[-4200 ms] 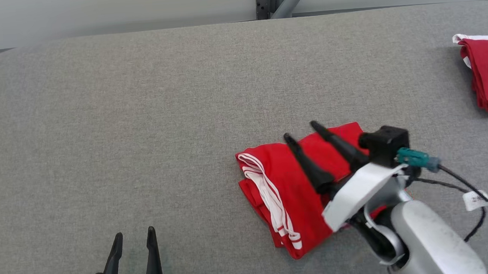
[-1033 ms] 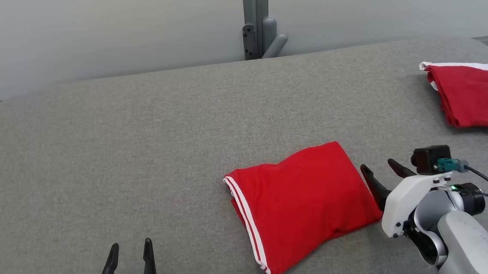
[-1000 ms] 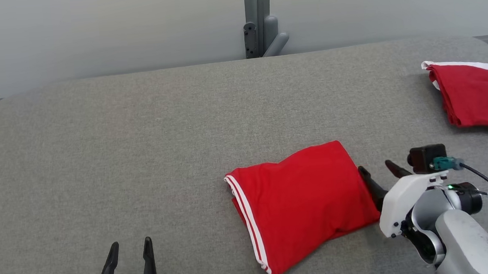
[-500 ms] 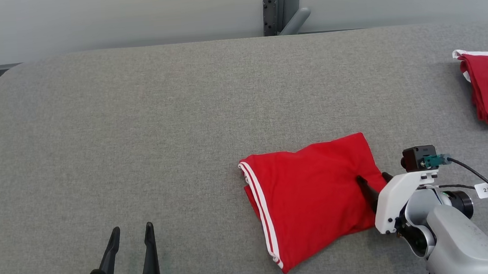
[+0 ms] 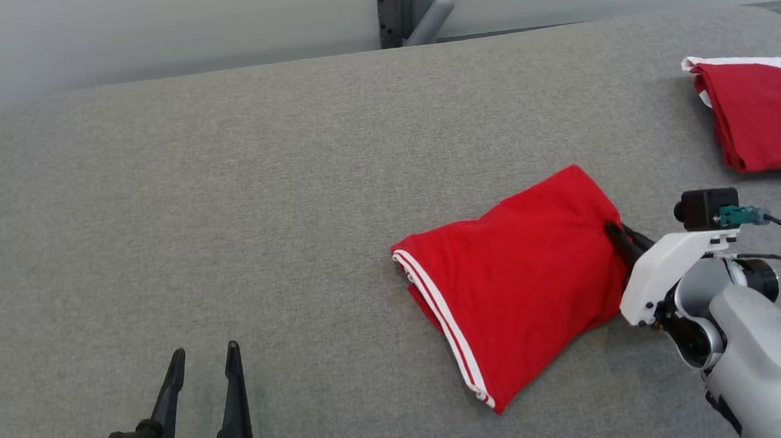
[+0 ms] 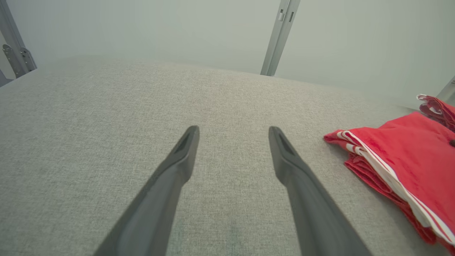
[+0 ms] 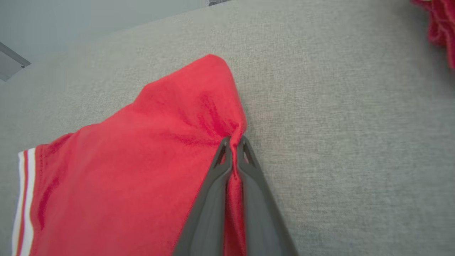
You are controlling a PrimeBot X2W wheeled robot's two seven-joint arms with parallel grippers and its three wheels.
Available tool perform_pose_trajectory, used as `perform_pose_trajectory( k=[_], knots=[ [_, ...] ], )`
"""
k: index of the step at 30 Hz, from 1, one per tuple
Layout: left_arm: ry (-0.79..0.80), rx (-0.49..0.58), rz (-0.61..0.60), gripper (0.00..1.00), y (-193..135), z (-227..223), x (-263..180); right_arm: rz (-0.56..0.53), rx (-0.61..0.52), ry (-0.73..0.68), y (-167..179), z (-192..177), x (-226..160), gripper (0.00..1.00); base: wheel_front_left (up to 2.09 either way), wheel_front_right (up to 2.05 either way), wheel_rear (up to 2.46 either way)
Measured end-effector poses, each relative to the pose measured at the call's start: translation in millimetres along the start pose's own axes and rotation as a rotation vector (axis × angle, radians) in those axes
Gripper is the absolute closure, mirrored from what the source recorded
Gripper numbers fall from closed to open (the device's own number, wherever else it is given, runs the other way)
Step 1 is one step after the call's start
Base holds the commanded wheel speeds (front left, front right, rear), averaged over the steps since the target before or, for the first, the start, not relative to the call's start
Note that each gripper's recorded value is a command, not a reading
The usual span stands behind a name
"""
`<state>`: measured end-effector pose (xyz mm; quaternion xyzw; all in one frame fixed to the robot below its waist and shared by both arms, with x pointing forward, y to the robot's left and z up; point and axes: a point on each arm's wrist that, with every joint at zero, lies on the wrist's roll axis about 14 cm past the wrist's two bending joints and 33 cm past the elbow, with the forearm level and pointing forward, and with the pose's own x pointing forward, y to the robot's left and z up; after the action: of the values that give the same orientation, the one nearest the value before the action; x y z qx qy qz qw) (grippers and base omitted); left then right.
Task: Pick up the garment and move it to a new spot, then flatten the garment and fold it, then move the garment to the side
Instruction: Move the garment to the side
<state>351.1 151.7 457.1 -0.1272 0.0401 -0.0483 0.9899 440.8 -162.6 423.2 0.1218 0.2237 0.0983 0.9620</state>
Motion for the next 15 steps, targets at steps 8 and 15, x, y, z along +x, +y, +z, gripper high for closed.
perform_pose_trajectory(
  k=[8, 15],
  knots=[
    [0.007, 0.021, -0.112, 0.0, -30, -4, 32, -0.118, -0.024, -0.14, -57, 51, -20, 1.0, 0.0, 0.0, 0.0],
    [0.044, 0.025, -0.185, 0.0, -50, -19, 53, -0.176, -0.081, -0.222, -86, 88, -33, 1.0, 0.0, 0.0, 0.0]
  ],
)
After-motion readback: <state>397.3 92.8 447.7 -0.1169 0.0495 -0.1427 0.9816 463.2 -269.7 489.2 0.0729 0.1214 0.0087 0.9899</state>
